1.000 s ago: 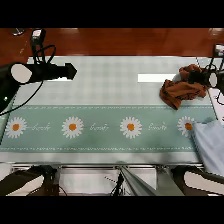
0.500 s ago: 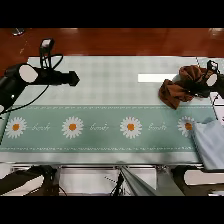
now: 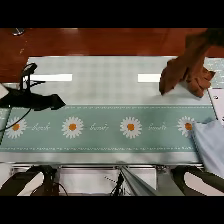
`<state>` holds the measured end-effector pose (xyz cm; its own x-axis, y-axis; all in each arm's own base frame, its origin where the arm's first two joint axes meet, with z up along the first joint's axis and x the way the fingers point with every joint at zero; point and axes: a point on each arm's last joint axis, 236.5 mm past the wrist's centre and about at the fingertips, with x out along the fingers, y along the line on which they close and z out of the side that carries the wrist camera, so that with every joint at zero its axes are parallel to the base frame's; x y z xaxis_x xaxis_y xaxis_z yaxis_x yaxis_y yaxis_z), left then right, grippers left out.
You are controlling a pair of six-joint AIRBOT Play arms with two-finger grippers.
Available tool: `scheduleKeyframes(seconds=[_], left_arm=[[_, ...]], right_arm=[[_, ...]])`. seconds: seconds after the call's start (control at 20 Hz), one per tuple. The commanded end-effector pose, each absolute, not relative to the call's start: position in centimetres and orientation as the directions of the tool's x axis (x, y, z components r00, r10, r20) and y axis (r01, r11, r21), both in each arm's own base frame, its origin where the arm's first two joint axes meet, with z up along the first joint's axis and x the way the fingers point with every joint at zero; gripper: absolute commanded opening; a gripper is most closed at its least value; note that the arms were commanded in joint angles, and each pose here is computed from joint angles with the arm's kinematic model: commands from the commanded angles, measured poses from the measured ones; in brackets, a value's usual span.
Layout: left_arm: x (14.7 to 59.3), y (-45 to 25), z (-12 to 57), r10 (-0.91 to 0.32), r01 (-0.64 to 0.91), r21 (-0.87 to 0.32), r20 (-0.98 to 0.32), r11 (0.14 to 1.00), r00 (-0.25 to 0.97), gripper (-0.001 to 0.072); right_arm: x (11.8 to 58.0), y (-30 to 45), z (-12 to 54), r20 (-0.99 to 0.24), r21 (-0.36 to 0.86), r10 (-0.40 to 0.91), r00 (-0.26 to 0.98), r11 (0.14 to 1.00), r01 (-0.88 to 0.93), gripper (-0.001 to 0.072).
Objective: Fold the shirts.
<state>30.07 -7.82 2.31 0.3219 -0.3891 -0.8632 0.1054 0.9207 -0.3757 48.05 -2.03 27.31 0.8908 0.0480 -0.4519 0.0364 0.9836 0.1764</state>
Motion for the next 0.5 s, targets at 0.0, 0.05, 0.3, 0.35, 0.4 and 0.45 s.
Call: scheduleKeyframes(seconds=[0.0,0.05,0.3,0.35,0.4,0.45], left_arm=[[27.2,-11.1,4.6,-0.552,0.162,-0.537,-0.729,0.828,0.405,0.07],[26.7,-11.7,5.1,-0.576,0.18,-0.558,-0.702,0.81,0.418,0.07],[26.8,-11.7,5.4,-0.571,0.173,-0.561,-0.683,0.809,0.456,0.07],[27.1,-11.6,5.5,-0.565,0.171,-0.558,-0.679,0.812,0.468,0.07],[27.4,-11.5,5.5,-0.56,0.17,-0.555,-0.677,0.815,0.477,0.07],[27.3,-11.4,5.5,-0.558,0.178,-0.547,-0.68,0.818,0.476,0.07]], right_arm=[[41.2,2.7,44.1,-0.067,0.096,0.128,0.989,0.988,-0.122,0.0022],[39.1,3.6,47.6,0.023,0.084,0.15,0.988,0.985,-0.151,0.0022],[30.9,8.8,56.3,0.2,-0.006,0.313,0.929,0.948,-0.318,0.0022],[30.2,10.3,55.8,0.171,-0.014,0.366,0.915,0.929,-0.369,0.0022],[29.5,12.0,54.6,0.12,-0.022,0.431,0.895,0.902,-0.431,0.0023],[29.0,13.9,52.5,0.035,-0.017,0.493,0.869,0.87,-0.493,0.0022]])
